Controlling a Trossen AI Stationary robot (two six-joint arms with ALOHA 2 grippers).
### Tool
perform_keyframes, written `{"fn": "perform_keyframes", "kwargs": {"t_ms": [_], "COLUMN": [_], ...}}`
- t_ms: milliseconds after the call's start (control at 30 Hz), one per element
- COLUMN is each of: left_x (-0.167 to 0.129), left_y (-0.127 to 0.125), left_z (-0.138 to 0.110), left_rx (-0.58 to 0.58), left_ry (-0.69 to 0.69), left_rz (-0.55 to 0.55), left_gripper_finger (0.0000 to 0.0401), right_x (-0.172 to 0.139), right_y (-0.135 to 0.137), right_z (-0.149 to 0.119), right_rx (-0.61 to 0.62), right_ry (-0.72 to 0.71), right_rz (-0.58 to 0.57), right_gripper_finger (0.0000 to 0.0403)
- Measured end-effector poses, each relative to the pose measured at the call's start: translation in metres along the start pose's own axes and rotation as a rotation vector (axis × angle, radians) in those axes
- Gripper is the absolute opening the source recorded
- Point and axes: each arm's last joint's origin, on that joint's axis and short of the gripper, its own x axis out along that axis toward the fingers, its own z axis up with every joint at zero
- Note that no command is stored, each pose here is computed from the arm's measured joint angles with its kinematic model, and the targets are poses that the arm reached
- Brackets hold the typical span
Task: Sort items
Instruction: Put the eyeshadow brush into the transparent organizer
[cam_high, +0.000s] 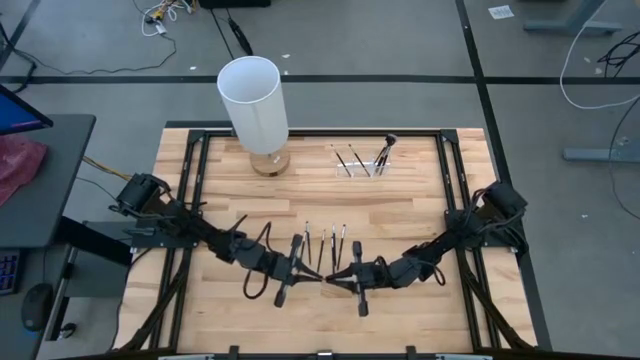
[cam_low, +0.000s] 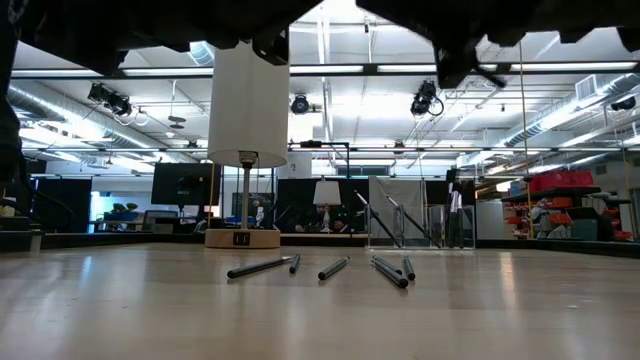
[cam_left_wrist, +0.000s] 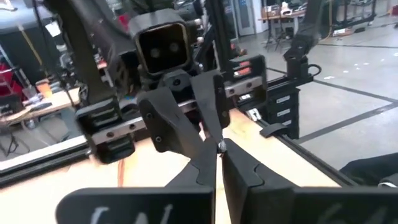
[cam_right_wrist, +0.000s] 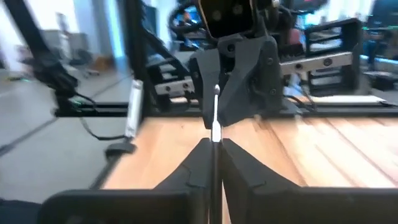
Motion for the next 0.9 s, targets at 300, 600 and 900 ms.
{"fn": "perform_keyframes", "kwargs": {"t_ms": [300, 600, 900], "left_x": [0.001, 0.001, 0.004], "left_y": [0.011, 0.085, 0.224], "left_z": [-0.005, -0.015, 0.018], "left_rx": [-0.095, -0.262, -0.347], "left_ry": [0.046, 0.119, 0.372], "left_rz": [0.09, 0.343, 0.517], "left_gripper_finger": [0.0005, 0.0005, 0.0005], "right_x": [-0.032, -0.08, -0.078], "right_y": [-0.002, -0.003, 0.001], "right_z": [0.004, -0.01, -0.034], "right_rx": [0.087, 0.257, 0.199], "right_ry": [0.296, 0.593, 0.549], "right_rz": [-0.151, -0.321, -0.443], "right_gripper_finger": [0.012, 0.0139, 0.012]}}
